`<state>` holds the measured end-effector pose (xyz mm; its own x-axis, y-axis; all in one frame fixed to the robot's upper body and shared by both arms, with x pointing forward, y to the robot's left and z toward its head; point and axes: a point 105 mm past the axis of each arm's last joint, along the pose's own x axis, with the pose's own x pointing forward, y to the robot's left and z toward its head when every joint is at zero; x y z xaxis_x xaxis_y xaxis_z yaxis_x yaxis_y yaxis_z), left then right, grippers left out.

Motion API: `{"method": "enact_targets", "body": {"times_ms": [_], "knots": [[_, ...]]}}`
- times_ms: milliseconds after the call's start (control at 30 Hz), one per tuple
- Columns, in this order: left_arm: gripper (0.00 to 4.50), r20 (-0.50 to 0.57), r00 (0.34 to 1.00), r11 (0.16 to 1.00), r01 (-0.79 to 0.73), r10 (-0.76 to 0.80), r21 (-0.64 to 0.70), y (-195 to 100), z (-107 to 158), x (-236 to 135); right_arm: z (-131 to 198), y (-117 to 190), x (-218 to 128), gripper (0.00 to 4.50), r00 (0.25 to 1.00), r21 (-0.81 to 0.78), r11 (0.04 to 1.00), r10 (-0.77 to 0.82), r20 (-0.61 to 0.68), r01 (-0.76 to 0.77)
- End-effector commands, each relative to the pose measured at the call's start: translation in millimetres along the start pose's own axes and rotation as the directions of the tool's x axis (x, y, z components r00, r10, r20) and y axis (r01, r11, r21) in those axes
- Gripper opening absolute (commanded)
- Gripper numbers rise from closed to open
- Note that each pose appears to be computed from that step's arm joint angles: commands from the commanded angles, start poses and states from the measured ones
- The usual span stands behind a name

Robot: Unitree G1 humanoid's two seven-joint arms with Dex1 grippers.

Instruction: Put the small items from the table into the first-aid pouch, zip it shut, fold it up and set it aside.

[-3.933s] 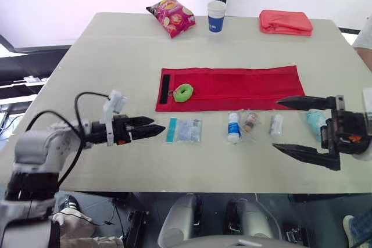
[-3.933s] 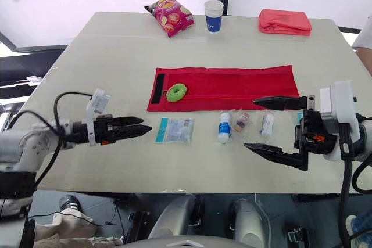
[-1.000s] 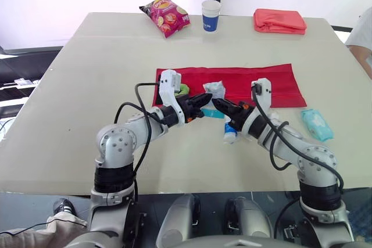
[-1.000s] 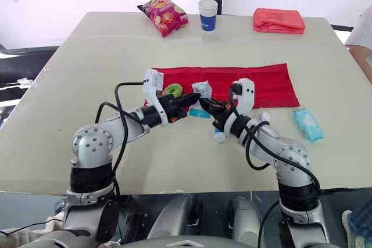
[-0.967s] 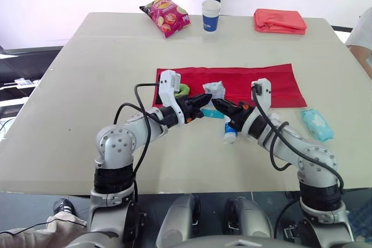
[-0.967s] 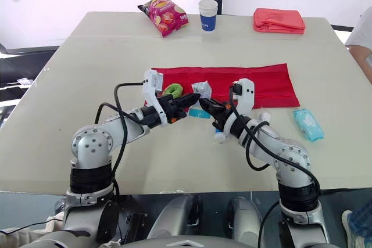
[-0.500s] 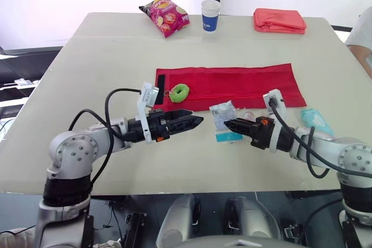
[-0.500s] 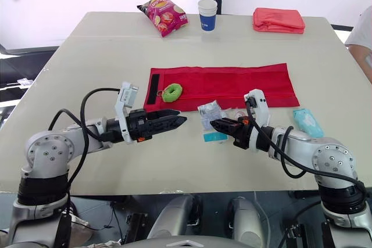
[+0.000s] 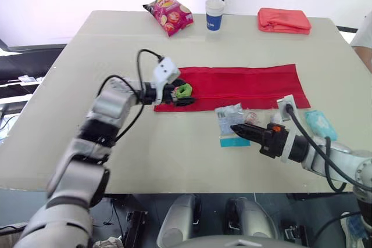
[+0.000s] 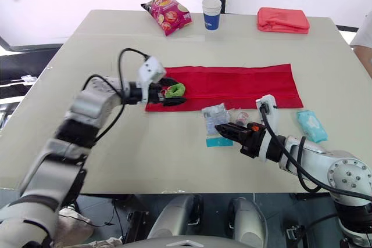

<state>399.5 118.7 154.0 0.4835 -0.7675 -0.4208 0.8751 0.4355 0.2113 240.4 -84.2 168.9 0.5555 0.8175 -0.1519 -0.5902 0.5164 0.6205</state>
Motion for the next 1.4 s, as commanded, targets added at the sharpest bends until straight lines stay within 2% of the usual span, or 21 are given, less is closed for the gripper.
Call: {"method": "enact_targets", "body": {"times_ms": [33, 167, 333, 400, 433, 467, 500, 533, 667, 767, 833, 900, 1000, 1100, 1133, 1167, 1200, 1400], "knots": [[4.24, -0.025, 1.0, 0.999, -0.012, 0.013, 0.046, 15.3, 3.9, -8.8, 1.7, 8.2, -2.7, 0.06, 0.999, -0.042, 0.999, 0.0, 0.04, 0.002], [4.24, 0.006, 1.0, 1.0, -0.003, 0.003, 0.0, 22.3, 13.3, -28.7, -0.2, 8.0, -5.0, 0.06, 0.997, -0.043, 0.999, -0.02, 0.07, 0.023], [4.24, -0.02, 0.999, 0.999, 0.027, -0.027, -0.028, 14.6, 7.4, -36.0, -0.1, 7.5, -3.0, 0.06, 0.995, -0.038, 0.999, -0.023, 0.098, 0.027], [3.86, -0.039, 0.999, 0.998, 0.037, -0.038, -0.043, 11.3, 2.2, -35.2, 0.5, 7.4, -2.2, 0.06, 0.994, -0.039, 0.999, -0.021, 0.103, 0.025], [3.5, -0.049, 0.998, 0.997, 0.046, -0.049, -0.056, 9.3, -0.3, -35.2, 0.7, 7.5, -1.9, 0.06, 0.994, -0.04, 0.999, -0.019, 0.104, 0.024], [3.42, -0.058, 0.996, 0.996, 0.059, -0.063, -0.072, 7.0, -2.6, -35.5, 0.9, 7.4, -1.5, 0.06, 0.994, -0.041, 0.999, -0.018, 0.105, 0.023], [2.74, -0.068, 0.994, 0.993, 0.077, -0.083, -0.092, 4.0, -5.2, -36.3, 1.1, 7.2, -1.3, 0.06, 0.994, -0.043, 0.999, -0.017, 0.104, 0.022], [2.41, -0.082, 0.99, 0.988, 0.109, -0.119, -0.112, -1.2, -9.5, -39.1, 1.4, 6.9, -1.1, 0.06, 0.995, -0.046, 0.999, -0.015, 0.102, 0.02], [2.37, -0.081, 0.973, 0.965, 0.203, -0.218, -0.165, -13.1, -12.6, -57.5, 3.1, 5.4, -0.9, 0.06, 0.995, -0.058, 0.998, -0.011, 0.097, 0.017], [2.37, -0.072, 0.947, 0.935, 0.294, -0.313, -0.197, -24.6, -12.7, -85.7, 3.3, 5.0, -1.3, 0.06, 0.996, -0.064, 0.998, -0.008, 0.094, 0.014], [2.37, -0.104, 0.936, 0.927, 0.31, -0.337, -0.212, -27.0, -17.6, -104.2, 3.5, 4.5, -1.6, 0.06, 0.996, -0.066, 0.998, -0.006, 0.093, 0.012], [2.37, -0.089, 0.958, 0.948, 0.25, -0.271, -0.195, -16.3, -15.2, -110.6, 4.0, 3.6, -1.2, 0.06, 0.995, -0.068, 0.998, -0.005, 0.095, 0.012], [2.37, 0.003, 0.983, 0.952, 0.18, -0.184, -0.247, 0.8, 0.0, -107.0, 5.0, 2.2, -0.4, 0.06, 0.995, -0.069, 0.998, -0.004, 0.098, 0.01], [3.25, 0.001, 0.984, 0.965, 0.178, -0.181, -0.195, -2.2, 5.9, -88.2, 6.6, 0.9, 0.7, 0.06, 0.995, -0.074, 0.997, -0.004, 0.102, 0.011], [3.62, 0.0, 0.986, 0.973, 0.165, -0.167, -0.161, -2.7, 7.3, -80.5, 7.3, 0.6, 0.9, 0.06, 0.995, -0.076, 0.997, -0.004, 0.103, 0.012], [4.18, 0.002, 0.988, 0.978, 0.154, -0.155, -0.141, -2.5, 8.4, -75.8, 7.8, 0.2, 0.9, 0.06, 0.995, -0.078, 0.997, -0.005, 0.104, 0.013], [4.49, -0.01, 0.992, 0.988, 0.126, -0.127, -0.09, -0.3, 8.9, -67.6, 8.6, 0.1, 1.1, 0.06, 0.994, -0.08, 0.997, -0.005, 0.107, 0.014], [4.5, -0.069, 0.998, 0.98, 0.002, 0.012, 0.199, 16.5, 17.6, -26.0, 10.5, 2.7, 1.8, 0.06, 0.993, -0.088, 0.996, -0.004, 0.119, 0.014]]}}
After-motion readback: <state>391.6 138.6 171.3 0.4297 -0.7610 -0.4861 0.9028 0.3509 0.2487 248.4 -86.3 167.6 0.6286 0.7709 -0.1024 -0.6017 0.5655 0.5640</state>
